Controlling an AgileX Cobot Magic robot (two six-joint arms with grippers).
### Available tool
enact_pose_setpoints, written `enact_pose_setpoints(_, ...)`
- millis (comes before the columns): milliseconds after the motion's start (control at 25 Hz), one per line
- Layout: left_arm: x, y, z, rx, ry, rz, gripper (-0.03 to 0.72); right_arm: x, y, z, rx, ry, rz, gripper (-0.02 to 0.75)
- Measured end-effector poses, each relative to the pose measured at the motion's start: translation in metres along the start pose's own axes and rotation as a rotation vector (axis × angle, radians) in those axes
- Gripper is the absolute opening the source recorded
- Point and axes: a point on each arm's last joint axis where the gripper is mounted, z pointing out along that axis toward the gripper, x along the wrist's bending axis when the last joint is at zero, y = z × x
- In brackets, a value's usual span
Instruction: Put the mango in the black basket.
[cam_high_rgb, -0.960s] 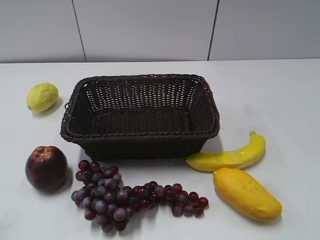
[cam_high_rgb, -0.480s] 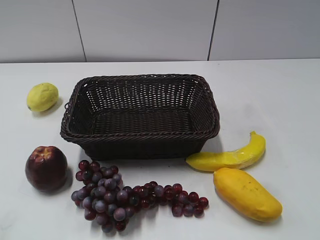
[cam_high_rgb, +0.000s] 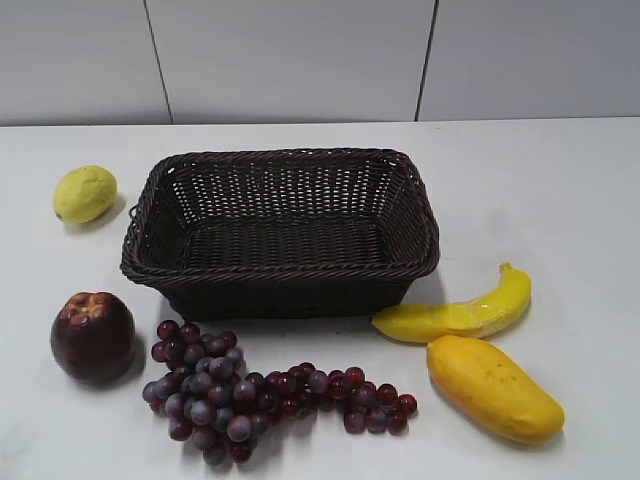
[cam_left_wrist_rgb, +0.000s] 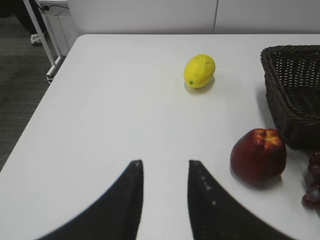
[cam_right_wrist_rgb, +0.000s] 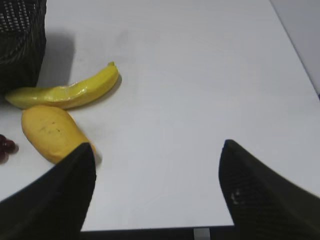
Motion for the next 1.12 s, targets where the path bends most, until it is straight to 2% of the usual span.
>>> enact_pose_setpoints(240,0.0,0.0,0.0,0.0,0.0,0.0,0.24,0.0,0.018,0.039,0.249,0.043,-0.03,0.588)
enact_pose_setpoints(520,0.0,0.0,0.0,0.0,0.0,0.0,0.24,0.002,0.036,0.073,0.415,0.084,0.002,0.588)
enact_pose_setpoints(680,0.0,0.0,0.0,0.0,0.0,0.0,0.24,0.007,0.045,0.091,0.465,0.135,0.006,0.588)
enact_pose_setpoints(960,0.0,0.0,0.0,0.0,0.0,0.0,0.24,0.031,0.049,0.127,0.631,0.232,-0.15,0.588)
enact_pose_setpoints(1120,0.0,0.0,0.0,0.0,0.0,0.0,0.24,0.049,0.047,0.145,0.676,0.291,-0.256,0.588)
